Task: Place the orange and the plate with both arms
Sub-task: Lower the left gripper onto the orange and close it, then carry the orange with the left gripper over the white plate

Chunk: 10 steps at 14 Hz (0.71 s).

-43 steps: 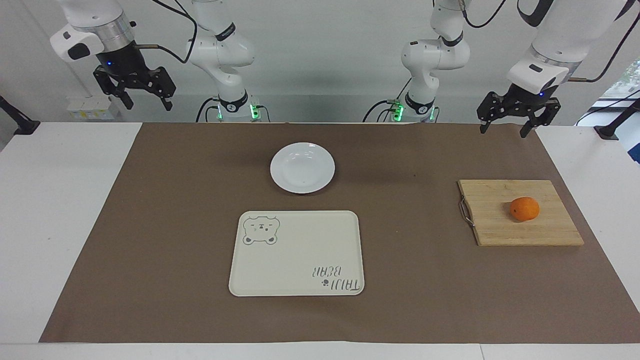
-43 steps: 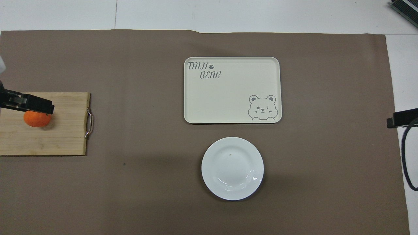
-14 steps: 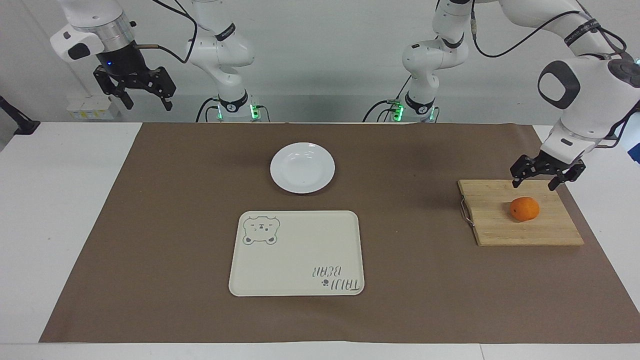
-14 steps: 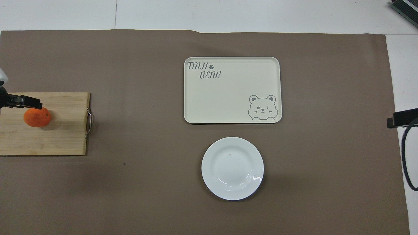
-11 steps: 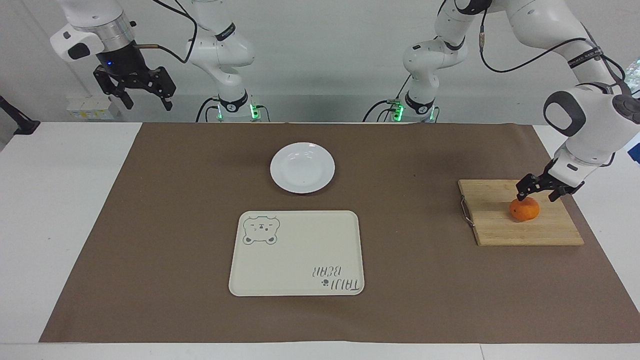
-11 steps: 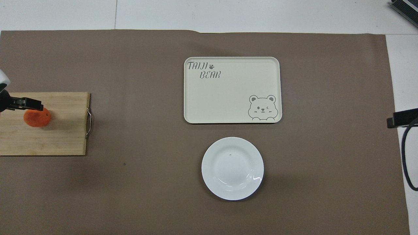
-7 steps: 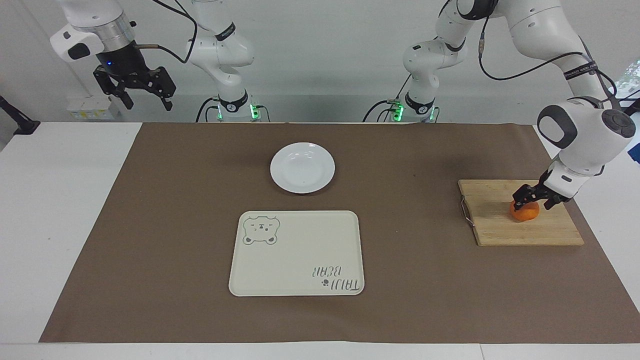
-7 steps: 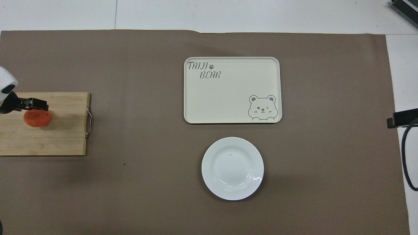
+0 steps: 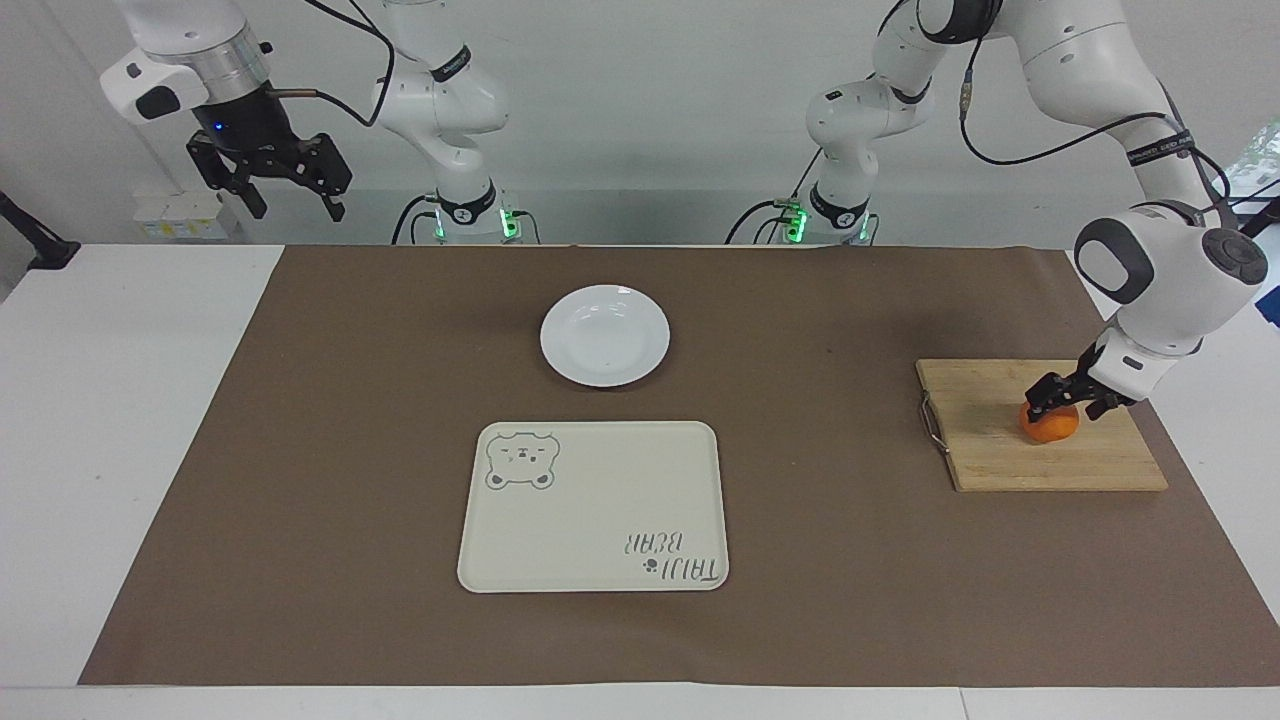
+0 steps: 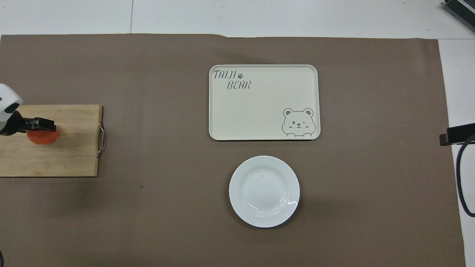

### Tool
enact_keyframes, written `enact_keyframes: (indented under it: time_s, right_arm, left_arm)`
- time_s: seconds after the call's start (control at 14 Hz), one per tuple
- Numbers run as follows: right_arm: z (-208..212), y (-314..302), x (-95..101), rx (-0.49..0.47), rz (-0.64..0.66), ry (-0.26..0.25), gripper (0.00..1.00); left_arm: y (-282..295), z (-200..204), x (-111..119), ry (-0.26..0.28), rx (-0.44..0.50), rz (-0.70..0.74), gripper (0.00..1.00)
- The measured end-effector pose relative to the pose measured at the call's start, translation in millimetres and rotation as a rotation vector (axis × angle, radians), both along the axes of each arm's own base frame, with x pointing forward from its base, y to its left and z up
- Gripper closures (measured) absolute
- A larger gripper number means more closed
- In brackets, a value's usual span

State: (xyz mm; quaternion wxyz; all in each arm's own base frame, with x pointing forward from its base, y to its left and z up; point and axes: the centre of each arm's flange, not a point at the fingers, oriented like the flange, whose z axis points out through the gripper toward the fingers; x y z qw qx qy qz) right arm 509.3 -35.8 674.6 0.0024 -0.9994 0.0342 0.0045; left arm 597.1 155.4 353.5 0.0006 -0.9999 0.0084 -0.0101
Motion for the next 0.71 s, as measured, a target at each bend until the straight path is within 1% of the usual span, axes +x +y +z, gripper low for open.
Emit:
enact_keyframes:
  time_s: [0.14, 0.29, 0.71]
  right_arm:
    - [0, 0, 0.0, 0.0, 0.0, 0.0, 0.0]
    - [0, 0, 0.0, 0.0, 0.0, 0.0, 0.0]
    - [0, 0, 0.0, 0.0, 0.0, 0.0, 0.0]
  left_arm:
    - [2, -4, -2, -0.001, 0.0, 0.005, 0.0]
    - [3, -9, -4, -0.015, 0.004, 0.009, 0.0]
    - [5, -15, -7, -0.023, 0.006, 0.014, 0.0]
